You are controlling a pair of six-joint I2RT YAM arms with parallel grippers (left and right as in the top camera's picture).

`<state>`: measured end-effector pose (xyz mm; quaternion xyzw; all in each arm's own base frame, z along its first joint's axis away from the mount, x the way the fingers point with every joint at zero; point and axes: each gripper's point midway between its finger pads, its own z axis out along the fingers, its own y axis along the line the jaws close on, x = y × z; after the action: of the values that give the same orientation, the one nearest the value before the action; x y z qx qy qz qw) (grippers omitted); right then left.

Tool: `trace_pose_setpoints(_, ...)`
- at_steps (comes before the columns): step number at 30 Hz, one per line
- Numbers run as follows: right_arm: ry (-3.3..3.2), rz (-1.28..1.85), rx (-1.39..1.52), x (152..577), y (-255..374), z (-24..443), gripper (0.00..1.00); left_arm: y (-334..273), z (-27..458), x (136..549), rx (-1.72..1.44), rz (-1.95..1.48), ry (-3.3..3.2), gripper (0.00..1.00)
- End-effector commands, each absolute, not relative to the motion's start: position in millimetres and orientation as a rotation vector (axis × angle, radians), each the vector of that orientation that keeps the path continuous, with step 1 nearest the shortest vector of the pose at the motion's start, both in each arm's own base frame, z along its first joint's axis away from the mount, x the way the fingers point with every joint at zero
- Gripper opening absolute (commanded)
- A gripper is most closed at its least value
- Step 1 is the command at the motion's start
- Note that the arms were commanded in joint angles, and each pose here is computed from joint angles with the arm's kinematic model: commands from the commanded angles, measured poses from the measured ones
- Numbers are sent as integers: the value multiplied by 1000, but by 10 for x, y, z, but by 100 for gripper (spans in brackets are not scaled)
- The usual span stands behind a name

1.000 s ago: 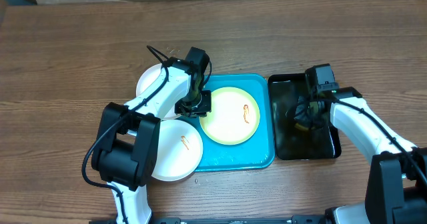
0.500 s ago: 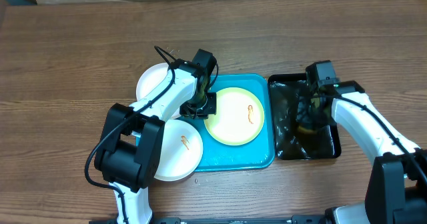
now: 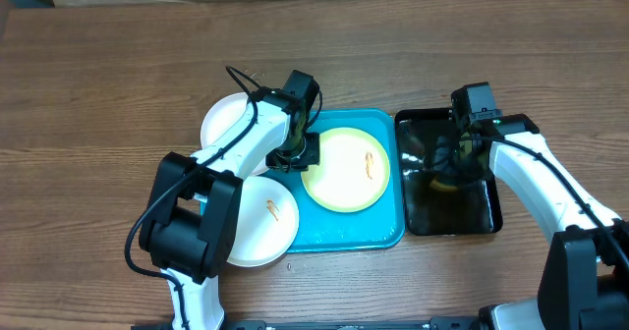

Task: Clean dirty plates on tray and stack at the side

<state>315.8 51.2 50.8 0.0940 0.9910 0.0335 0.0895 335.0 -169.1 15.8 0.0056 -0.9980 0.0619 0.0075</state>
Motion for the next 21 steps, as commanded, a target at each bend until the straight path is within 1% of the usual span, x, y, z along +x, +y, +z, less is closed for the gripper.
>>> trace_pose_setpoints(1,2920,71,235,3221,521,610,4,-1699,148,3393,56,172,-3126,4)
trace_pose_setpoints(3,2914,64,298,3220,505,609,4,-1698,147,3370,80,166,-3116,4)
trace_pose_setpoints(5,2922,195,186,3232,680,625,4,-1689,147,3349,92,159,-3108,4)
trace_pose_setpoints(6,2927,187,143,3222,680,624,4,-1688,147,3346,92,158,-3106,4)
trace_pose_setpoints(8,2924,92,203,3220,561,618,4,-1688,147,3346,94,158,-3106,4)
trace_pose_setpoints(11,2902,133,246,3276,603,650,4,-1688,147,3346,105,158,-3106,4)
trace_pose_setpoints(19,2899,149,196,3374,687,1098,4,-1689,147,3347,105,158,-3106,4)
trace_pose_setpoints(21,2874,260,68,3429,916,1226,4,-1688,147,3347,105,158,-3106,4)
